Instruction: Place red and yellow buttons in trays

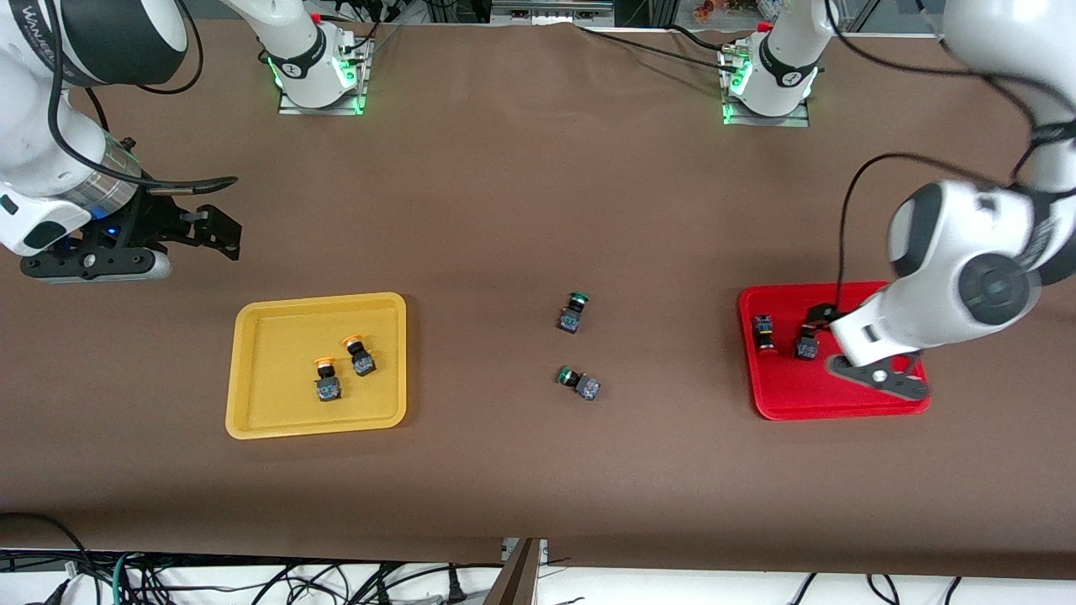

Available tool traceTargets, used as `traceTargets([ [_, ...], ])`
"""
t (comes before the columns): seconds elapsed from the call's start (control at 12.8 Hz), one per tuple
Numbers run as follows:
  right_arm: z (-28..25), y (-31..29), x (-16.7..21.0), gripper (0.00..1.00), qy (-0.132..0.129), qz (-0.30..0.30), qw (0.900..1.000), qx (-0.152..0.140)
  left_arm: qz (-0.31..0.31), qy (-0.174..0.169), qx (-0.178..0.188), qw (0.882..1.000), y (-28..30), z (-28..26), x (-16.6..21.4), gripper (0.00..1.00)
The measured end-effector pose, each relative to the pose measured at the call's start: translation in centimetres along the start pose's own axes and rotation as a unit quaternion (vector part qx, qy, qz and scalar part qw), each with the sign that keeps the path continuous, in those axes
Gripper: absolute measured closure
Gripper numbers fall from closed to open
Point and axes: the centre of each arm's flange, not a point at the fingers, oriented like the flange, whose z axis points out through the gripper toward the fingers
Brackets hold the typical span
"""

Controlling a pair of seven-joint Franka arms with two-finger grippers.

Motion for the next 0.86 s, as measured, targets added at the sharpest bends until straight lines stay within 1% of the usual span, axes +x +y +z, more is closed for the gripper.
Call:
traceTargets([
  [0.16, 0.0, 0.0, 0.0, 0.00, 0.000, 0.000, 1.000, 0.000, -0.017, -0.011, 0.003, 1.000, -1.0, -8.1, -2.9, 0.00],
  [0.31, 0.0, 0.0, 0.0, 0.00, 0.000, 0.000, 1.000, 0.000, -0.027, -0.025, -0.002, 0.999, -1.3, -12.7, -5.4, 0.00],
  [0.39, 0.0, 0.0, 0.0, 0.00, 0.000, 0.000, 1.000, 0.000, -0.030, -0.016, -0.004, 0.999, -1.3, -14.0, -5.9, 0.00],
  [0.47, 0.0, 0.0, 0.0, 0.00, 0.000, 0.000, 1.000, 0.000, -0.029, 0.008, -0.004, 1.000, -1.0, -14.8, -6.0, 0.00],
  [0.55, 0.0, 0.0, 0.0, 0.00, 0.000, 0.000, 1.000, 0.000, -0.029, 0.038, 0.001, 0.999, -0.5, -15.1, -6.1, 0.00],
  [0.62, 0.0, 0.0, 0.0, 0.00, 0.000, 0.000, 1.000, 0.000, -0.039, 0.066, 0.002, 0.997, 0.4, -15.0, -7.0, 0.00],
  [0.7, 0.0, 0.0, 0.0, 0.00, 0.000, 0.000, 1.000, 0.000, -0.055, 0.074, -0.005, 0.996, 1.2, -14.6, -8.8, 0.00],
  [0.86, 0.0, 0.0, 0.0, 0.00, -0.001, 0.000, 1.000, 0.000, -0.078, 0.053, -0.027, 0.995, 1.6, -13.8, -12.6, 0.00],
])
